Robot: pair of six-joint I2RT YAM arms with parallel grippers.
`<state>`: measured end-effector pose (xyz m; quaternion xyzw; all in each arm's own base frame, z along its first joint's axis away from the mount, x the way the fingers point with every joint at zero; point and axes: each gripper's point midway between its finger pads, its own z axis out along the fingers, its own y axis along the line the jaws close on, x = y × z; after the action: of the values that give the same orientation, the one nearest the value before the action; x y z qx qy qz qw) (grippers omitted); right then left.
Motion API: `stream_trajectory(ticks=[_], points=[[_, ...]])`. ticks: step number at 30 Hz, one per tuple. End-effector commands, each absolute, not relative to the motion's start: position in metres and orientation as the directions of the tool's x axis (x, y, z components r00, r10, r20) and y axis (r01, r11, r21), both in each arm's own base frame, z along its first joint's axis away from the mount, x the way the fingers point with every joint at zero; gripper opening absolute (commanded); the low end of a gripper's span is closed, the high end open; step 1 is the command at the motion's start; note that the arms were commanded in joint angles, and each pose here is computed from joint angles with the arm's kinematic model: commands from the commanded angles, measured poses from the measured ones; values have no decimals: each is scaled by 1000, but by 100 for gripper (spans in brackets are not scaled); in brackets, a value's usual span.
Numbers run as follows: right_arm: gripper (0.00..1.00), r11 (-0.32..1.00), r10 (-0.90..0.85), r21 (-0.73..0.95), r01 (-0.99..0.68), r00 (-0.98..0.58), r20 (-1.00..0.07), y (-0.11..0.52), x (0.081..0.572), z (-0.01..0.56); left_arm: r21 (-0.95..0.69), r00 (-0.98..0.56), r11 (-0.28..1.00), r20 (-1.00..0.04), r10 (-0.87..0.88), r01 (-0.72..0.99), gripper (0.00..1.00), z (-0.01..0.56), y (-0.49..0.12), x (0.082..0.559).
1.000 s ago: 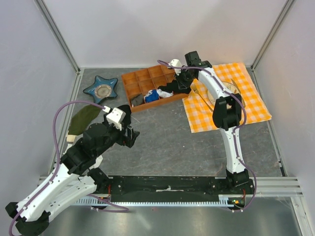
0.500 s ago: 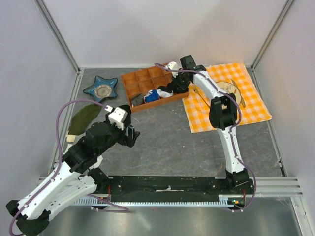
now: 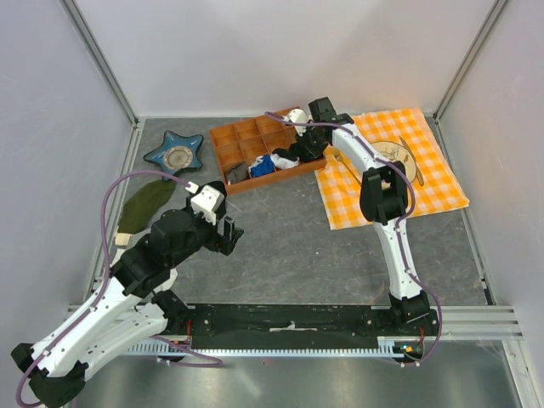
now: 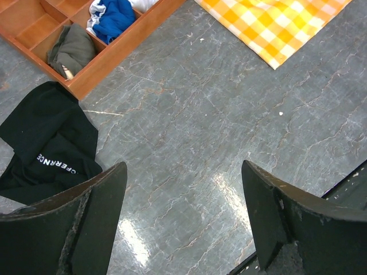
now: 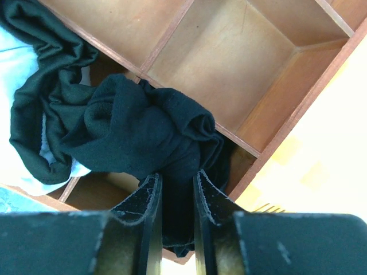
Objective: Roll the underwear
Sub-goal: Place the underwear in the storage box.
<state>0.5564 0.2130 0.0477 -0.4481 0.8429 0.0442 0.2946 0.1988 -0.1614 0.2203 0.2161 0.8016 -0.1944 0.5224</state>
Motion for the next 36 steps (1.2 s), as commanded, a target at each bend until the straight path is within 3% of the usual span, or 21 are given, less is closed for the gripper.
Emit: stream_trajectory(ticks=[1, 9, 17, 25, 30, 32, 36], points=[[28, 560, -749, 17, -828, -515, -417, 208, 499, 14, -50, -328, 820, -929, 171, 570, 86, 223, -161, 199], [46, 549, -673, -27, -835, -423, -607, 225, 513, 108, -50, -325, 820, -931, 169, 570, 86, 224, -160, 199], [52, 553, -654, -35, -833, -407, -637, 229, 517, 122, -50, -324, 821, -931, 167, 569, 86, 225, -160, 199], [36, 564, -664, -2, -826, -452, -595, 228, 518, 87, -51, -327, 819, -929, 171, 572, 86, 224, -161, 199], [20, 576, -676, 18, -817, -488, -553, 224, 518, 58, -51, -329, 820, -929, 171, 571, 86, 223, -161, 199], [12, 590, -684, 29, -807, -519, -513, 218, 517, 36, -51, -328, 819, -929, 172, 572, 86, 223, -161, 199], [9, 613, -709, 28, -790, -565, -422, 206, 511, -5, -51, -329, 819, -928, 173, 572, 86, 223, -161, 199]])
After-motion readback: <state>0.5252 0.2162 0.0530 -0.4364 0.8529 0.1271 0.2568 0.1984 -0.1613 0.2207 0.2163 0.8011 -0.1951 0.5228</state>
